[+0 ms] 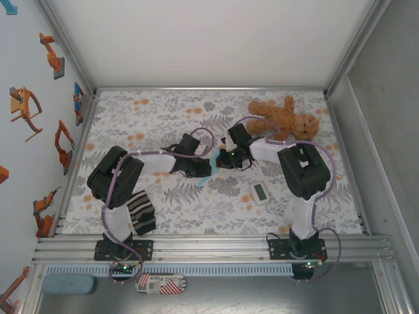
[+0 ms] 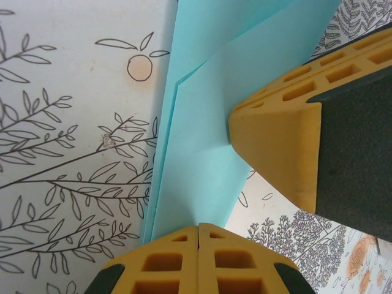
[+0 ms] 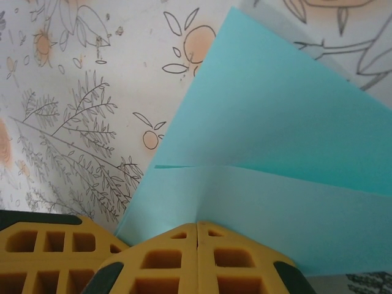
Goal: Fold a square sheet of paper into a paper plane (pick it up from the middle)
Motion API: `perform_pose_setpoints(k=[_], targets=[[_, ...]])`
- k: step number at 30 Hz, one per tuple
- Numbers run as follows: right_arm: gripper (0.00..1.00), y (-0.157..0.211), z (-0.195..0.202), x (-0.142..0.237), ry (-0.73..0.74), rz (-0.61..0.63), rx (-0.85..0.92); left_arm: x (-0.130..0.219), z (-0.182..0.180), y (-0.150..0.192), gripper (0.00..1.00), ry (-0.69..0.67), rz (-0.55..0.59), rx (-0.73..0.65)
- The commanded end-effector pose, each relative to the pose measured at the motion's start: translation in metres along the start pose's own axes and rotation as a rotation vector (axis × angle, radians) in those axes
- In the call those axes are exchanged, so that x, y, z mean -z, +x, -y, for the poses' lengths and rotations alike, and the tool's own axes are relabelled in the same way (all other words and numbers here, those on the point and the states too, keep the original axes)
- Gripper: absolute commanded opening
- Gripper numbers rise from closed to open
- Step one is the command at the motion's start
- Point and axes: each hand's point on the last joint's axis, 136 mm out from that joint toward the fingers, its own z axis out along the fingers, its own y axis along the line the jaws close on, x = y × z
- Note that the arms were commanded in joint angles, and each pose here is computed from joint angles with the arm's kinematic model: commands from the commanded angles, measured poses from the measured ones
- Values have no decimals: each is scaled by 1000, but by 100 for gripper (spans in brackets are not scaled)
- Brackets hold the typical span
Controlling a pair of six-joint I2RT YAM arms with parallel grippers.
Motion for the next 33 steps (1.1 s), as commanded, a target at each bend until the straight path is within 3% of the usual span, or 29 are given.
perform_pose_setpoints(k=[1, 17, 22, 26, 29, 33], targets=[[0, -9, 41, 0, 93, 13, -4, -8, -42, 43, 0, -137, -127, 84], [0, -55, 109, 37, 53, 154, -206, -13, -55, 58, 0, -166, -165, 105], [0, -71, 98, 61, 57, 230, -173, -11, -41, 44, 0, -129, -147, 89], [0, -84, 76, 105, 68, 371, -158, 1, -8, 15, 0, -40, -91, 58], [0, -81, 60, 128, 72, 433, -156, 24, 26, -14, 6, 40, -9, 35], [6, -63, 49, 140, 133, 456, -162, 66, 51, -42, 23, 74, 126, 9]])
